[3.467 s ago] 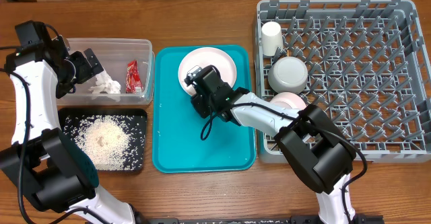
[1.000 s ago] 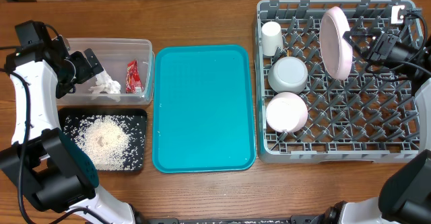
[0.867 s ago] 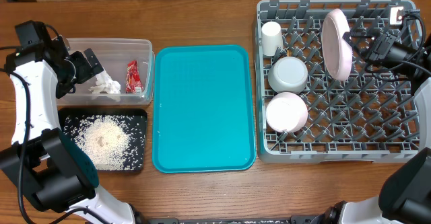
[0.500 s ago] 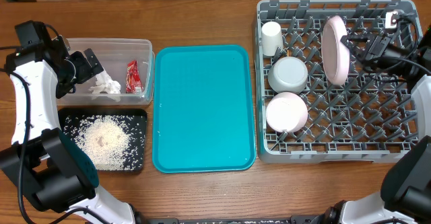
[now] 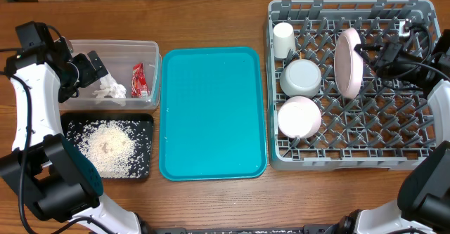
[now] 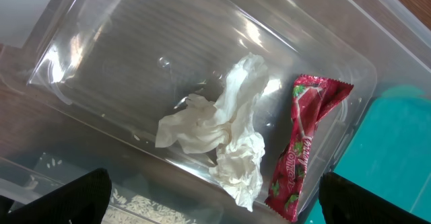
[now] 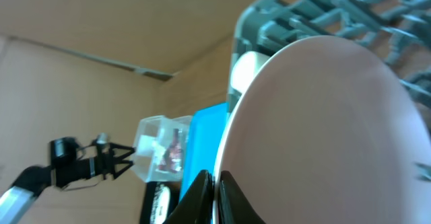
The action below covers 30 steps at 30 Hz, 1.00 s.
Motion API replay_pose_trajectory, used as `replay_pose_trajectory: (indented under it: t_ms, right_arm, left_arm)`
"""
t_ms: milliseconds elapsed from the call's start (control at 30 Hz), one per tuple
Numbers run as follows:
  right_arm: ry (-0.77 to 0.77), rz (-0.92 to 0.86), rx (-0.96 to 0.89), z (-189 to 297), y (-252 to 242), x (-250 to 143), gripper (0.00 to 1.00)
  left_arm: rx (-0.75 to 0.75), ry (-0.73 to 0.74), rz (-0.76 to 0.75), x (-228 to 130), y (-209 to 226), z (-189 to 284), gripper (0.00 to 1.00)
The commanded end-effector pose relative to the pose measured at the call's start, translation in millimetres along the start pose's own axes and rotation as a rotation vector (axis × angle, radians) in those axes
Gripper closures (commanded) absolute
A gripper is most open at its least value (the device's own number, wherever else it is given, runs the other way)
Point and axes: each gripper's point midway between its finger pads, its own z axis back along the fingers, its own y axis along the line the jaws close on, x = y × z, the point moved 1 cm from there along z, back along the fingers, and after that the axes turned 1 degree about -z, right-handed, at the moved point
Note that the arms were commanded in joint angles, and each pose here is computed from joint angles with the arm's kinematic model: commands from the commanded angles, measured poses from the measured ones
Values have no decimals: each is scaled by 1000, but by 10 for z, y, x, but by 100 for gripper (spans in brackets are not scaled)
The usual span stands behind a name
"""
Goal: Sort waste into correct bins and load items into the dishwasher
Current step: 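Stand plate upright between rack tines with right gripper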
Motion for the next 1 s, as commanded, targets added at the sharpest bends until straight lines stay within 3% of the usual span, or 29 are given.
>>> replay_pose_trajectory:
  t_ms: [0,967]
  right_arm:
    - [-16,-10,-106,5,-192,3,93]
    - [55,-5,-206,-278,-210,-193,89]
  left_arm:
    - [-6,-45,-38,69,-85,162,0]
    - [-6,-45,-38,69,-85,162,0]
